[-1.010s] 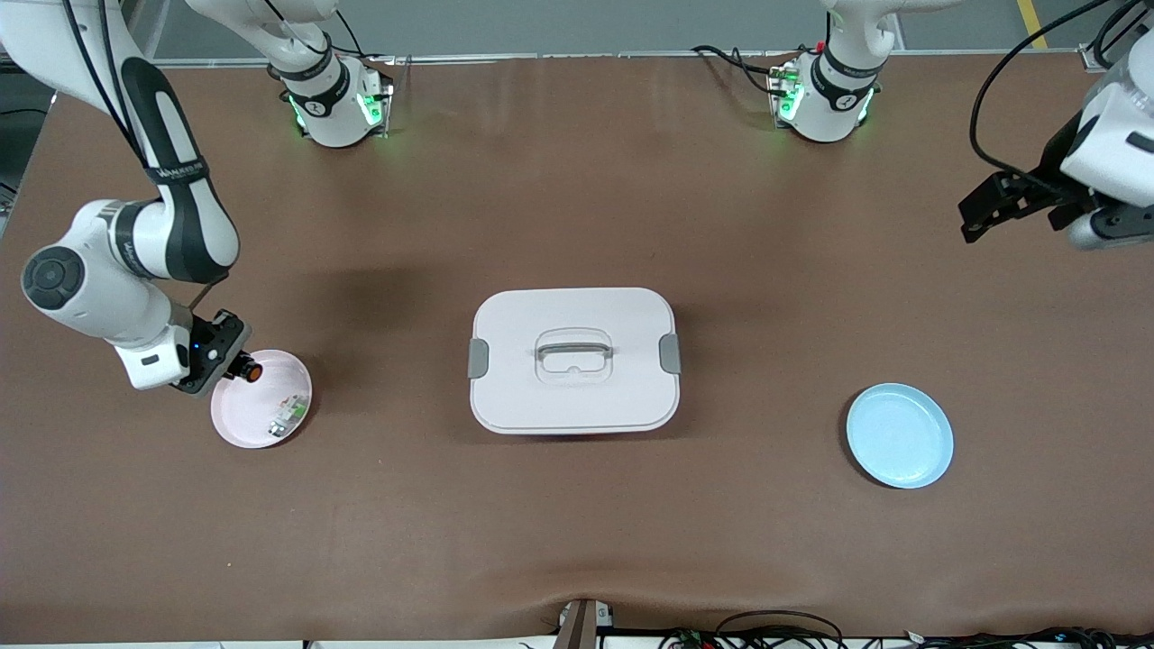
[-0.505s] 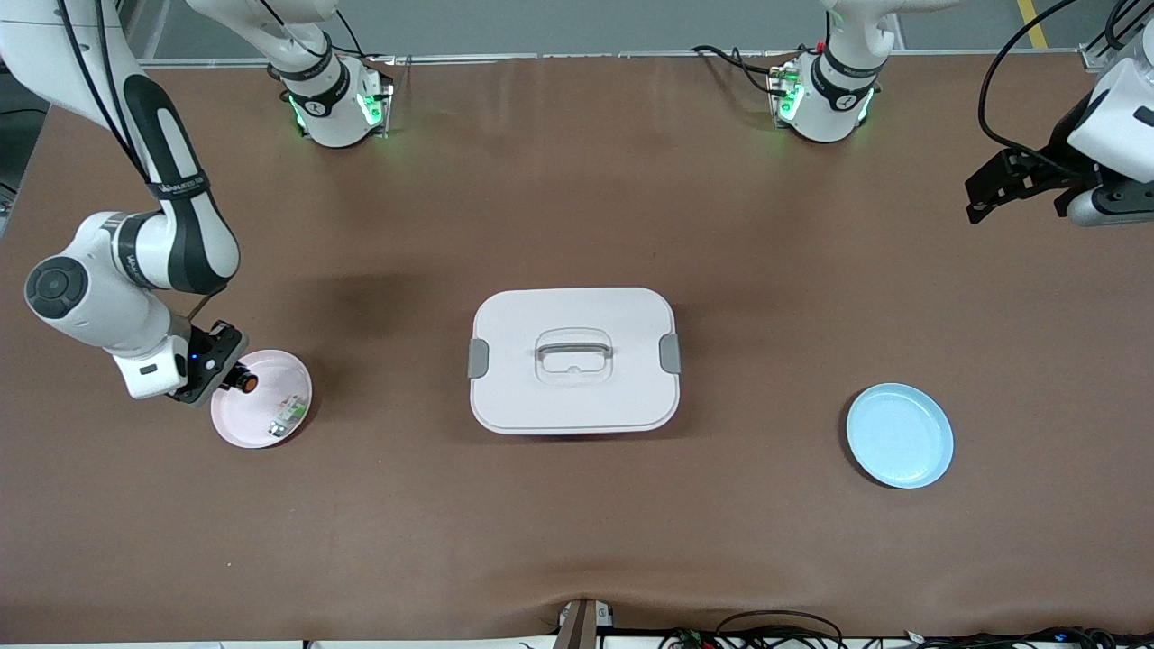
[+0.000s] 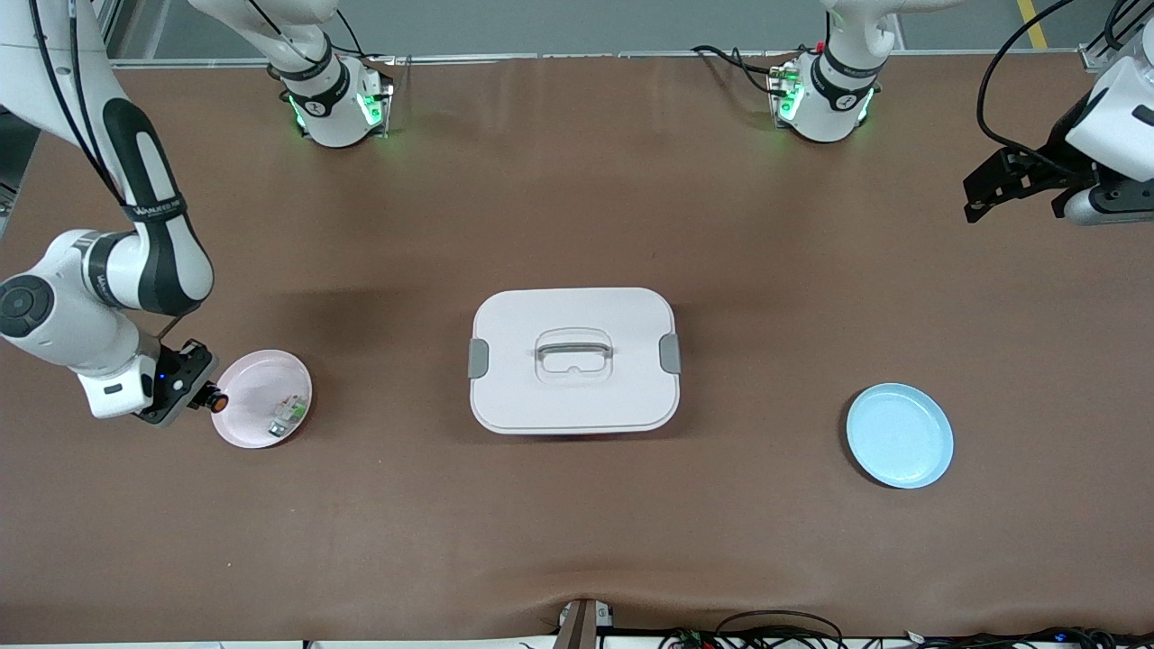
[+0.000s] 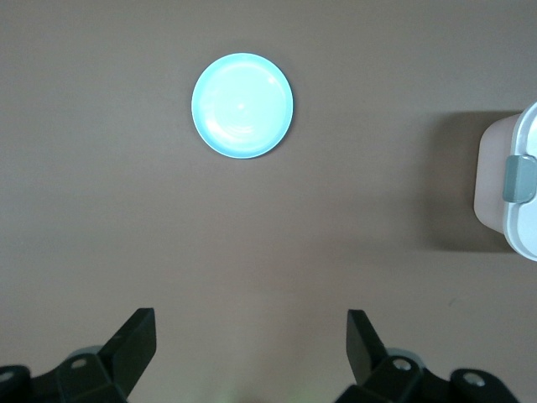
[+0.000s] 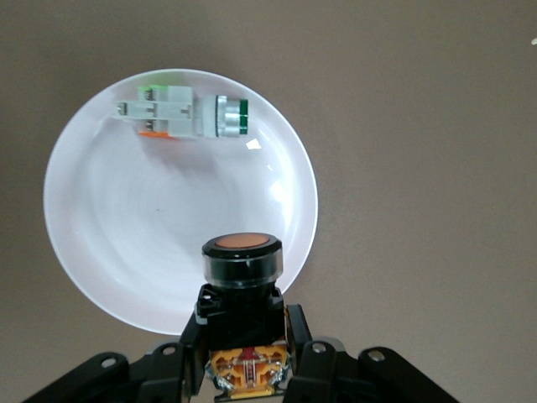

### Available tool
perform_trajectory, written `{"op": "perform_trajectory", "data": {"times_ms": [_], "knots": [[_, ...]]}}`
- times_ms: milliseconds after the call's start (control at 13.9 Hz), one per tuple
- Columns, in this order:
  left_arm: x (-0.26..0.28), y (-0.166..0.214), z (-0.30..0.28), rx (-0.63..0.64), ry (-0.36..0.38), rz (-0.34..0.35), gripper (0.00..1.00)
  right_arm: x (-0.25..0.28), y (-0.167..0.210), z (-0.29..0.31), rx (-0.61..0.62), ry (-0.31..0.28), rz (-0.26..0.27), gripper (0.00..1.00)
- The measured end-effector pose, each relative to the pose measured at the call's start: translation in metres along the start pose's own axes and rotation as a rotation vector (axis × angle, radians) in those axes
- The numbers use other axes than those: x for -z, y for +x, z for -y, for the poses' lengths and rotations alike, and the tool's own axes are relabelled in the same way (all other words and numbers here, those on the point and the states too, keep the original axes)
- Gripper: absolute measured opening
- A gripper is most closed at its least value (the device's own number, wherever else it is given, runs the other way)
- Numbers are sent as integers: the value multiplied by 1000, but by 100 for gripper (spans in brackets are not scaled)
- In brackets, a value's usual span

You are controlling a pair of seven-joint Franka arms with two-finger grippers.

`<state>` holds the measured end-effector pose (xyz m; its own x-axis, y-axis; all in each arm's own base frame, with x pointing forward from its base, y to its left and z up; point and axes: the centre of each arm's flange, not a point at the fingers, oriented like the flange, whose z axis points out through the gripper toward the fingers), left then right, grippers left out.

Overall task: Transfer orange switch to right arm and place
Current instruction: 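Lower the switch onto the pink plate and open the right gripper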

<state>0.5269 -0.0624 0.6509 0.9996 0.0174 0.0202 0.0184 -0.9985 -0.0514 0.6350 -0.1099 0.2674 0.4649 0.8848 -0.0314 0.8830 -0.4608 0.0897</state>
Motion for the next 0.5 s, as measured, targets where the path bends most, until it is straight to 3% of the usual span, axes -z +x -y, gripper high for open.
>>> {"op": "perform_trajectory", "data": {"times_ms": [505], "knots": [[0,1,0,0,-1,-10,100,-34,15,0,20,16,-3,41]]}}
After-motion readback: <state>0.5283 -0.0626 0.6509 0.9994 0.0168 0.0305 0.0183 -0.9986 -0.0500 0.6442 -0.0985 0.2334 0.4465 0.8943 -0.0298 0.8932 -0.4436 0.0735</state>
